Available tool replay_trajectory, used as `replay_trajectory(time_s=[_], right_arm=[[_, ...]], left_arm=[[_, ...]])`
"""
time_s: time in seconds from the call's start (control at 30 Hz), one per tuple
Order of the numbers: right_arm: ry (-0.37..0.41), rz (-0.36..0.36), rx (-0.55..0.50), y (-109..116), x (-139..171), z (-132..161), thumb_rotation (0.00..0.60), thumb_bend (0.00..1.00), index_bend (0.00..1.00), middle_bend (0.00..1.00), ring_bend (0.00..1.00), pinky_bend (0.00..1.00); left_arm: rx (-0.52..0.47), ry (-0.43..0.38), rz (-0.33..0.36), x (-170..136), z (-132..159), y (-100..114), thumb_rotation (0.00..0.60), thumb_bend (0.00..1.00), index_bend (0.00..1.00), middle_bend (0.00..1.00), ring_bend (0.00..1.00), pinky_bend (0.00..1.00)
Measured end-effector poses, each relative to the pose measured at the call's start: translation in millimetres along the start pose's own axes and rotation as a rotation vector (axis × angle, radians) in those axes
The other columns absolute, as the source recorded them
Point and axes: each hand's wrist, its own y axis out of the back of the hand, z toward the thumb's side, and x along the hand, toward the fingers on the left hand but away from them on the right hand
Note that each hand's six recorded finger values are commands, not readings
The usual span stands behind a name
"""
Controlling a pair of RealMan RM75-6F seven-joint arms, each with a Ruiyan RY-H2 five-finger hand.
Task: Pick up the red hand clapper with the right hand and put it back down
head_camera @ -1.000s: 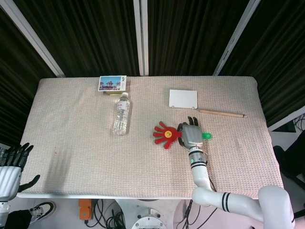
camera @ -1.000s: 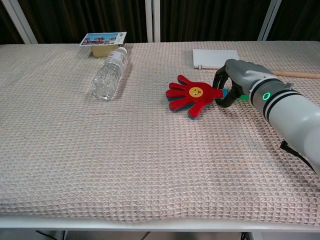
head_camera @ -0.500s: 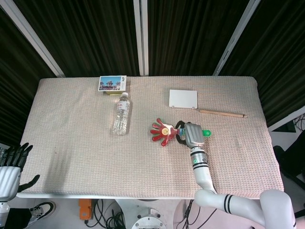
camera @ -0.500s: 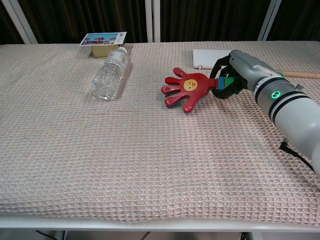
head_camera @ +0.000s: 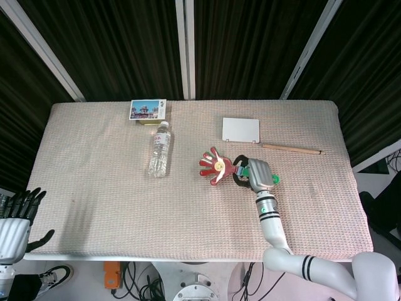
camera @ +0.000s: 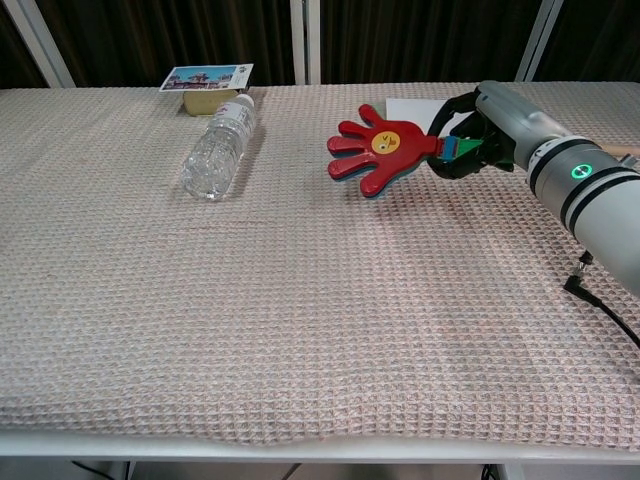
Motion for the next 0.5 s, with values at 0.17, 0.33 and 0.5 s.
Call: replay_trajectory(time_s=[0.17, 0.33, 0.5], right_arm=[[0.046, 0.012, -0.116, 10.7, 2.5, 10.3, 0.600, 0.49, 0.98, 0.78, 0.77, 0.96], [0.098, 0.046, -0.340, 27.6, 7.3, 26.2, 0.600, 0.51, 0.98, 0.81, 0.84, 0.99], [0.146, 0.098, -0.634, 52.4, 13.3, 42.3, 0.600, 0.53, 0.99, 0.84, 0.89, 1.00]], left_arm=[[0.002, 0.000, -0.003, 0.5, 0.8, -0.6, 0.600, 0.18, 0.04, 0.00, 0.00, 0.00], [0.004, 0.001, -0.006, 1.0, 1.1, -1.5, 0.600, 0.18, 0.04, 0.00, 0.00, 0.00], [0.005, -0.001, -0.004, 1.3, 1.9, -1.0, 0.600, 0.18, 0.04, 0.00, 0.00, 0.00]])
